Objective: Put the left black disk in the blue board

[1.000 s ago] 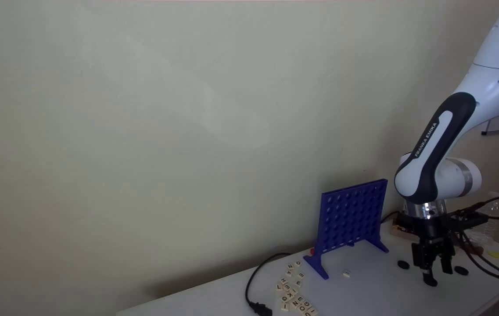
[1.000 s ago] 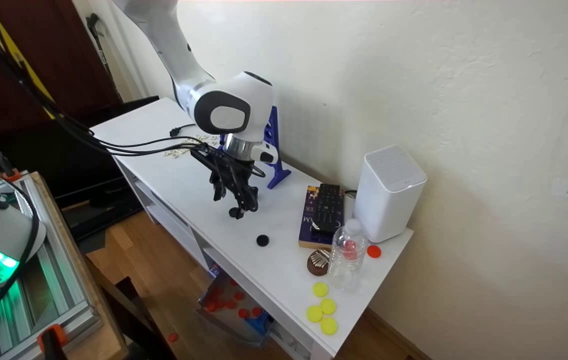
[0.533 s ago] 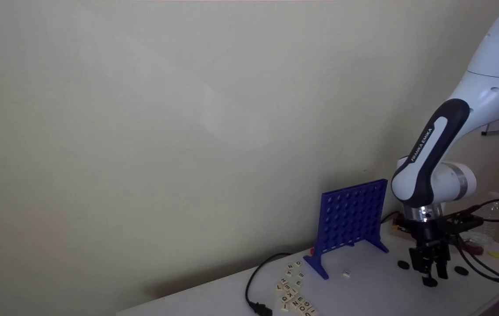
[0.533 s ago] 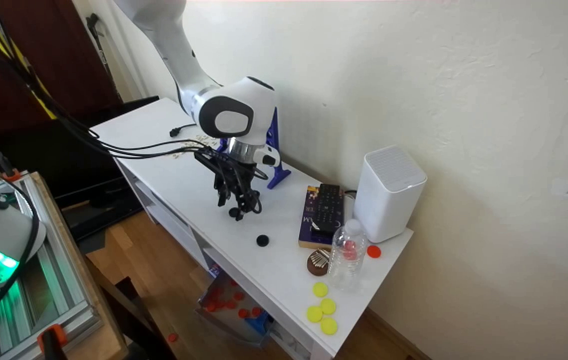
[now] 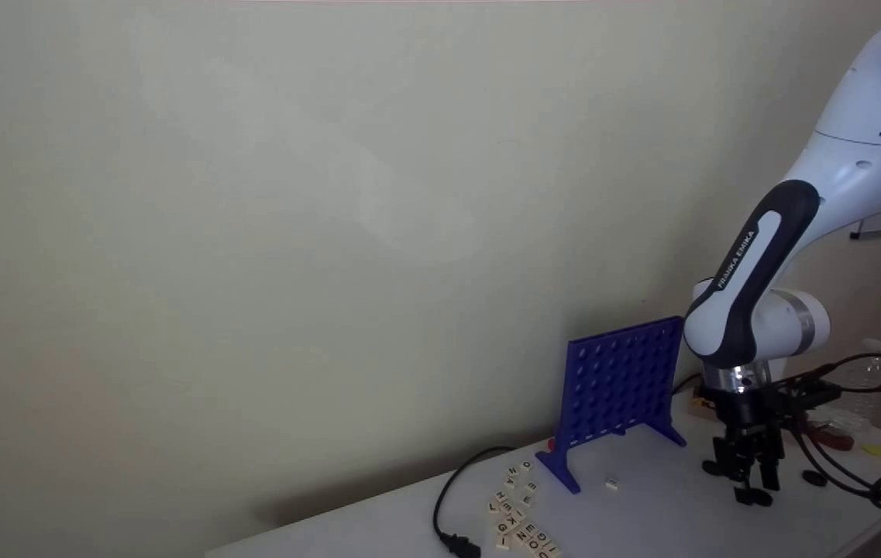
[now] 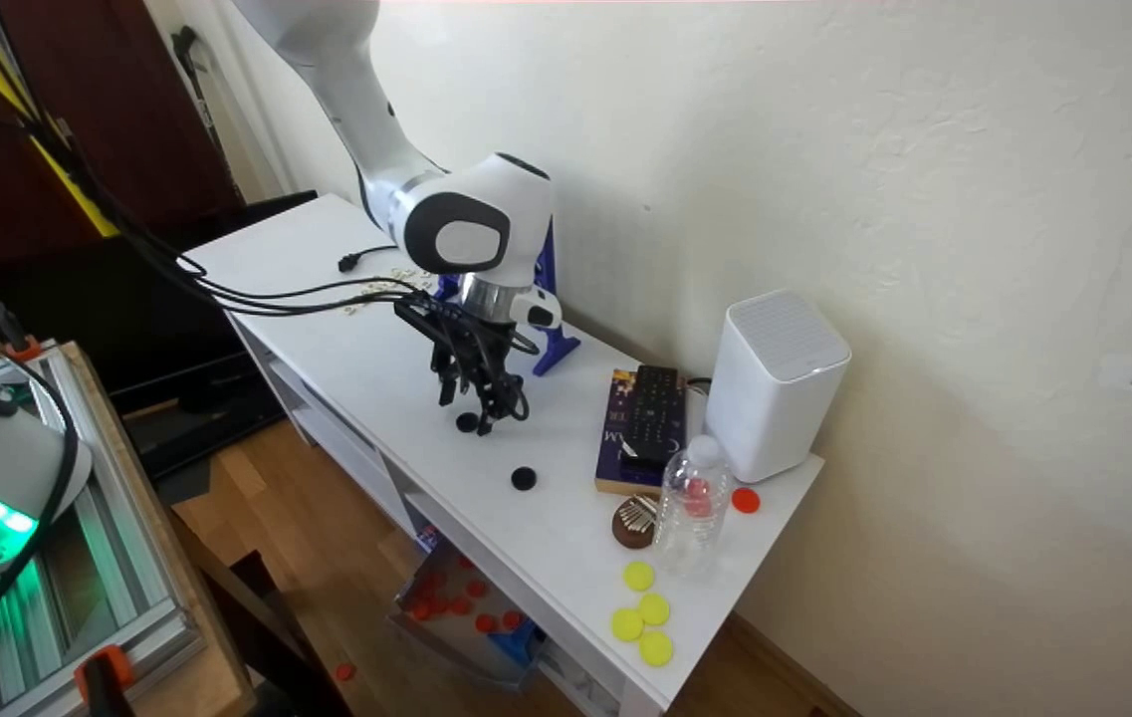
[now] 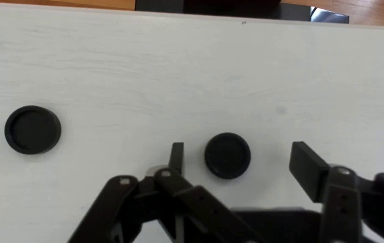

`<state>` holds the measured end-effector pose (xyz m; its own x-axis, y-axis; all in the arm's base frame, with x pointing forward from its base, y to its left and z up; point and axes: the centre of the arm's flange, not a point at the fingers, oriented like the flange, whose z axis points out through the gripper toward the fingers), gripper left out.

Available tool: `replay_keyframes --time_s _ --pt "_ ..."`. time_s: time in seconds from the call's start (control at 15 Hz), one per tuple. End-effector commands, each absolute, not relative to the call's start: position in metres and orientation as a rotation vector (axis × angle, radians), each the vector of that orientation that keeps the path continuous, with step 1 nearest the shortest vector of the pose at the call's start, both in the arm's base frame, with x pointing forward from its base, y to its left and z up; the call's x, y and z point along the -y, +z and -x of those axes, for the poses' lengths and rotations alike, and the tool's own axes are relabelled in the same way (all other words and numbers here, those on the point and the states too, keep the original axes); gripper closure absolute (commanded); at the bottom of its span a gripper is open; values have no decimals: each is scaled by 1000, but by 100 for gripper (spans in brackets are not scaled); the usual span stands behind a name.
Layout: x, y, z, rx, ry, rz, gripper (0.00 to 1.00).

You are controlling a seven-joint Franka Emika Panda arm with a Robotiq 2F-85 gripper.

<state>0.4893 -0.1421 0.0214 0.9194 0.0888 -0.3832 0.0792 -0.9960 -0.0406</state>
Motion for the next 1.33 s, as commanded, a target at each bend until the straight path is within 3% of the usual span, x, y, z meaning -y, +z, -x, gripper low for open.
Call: replay_keyframes --time_s 0.0,0.4,1.27 --pt "139 14 -496 133 608 3072 49" --pt "142 17 -500 129 608 3083 89" --pt "148 72 -459 164 474 3125 91"
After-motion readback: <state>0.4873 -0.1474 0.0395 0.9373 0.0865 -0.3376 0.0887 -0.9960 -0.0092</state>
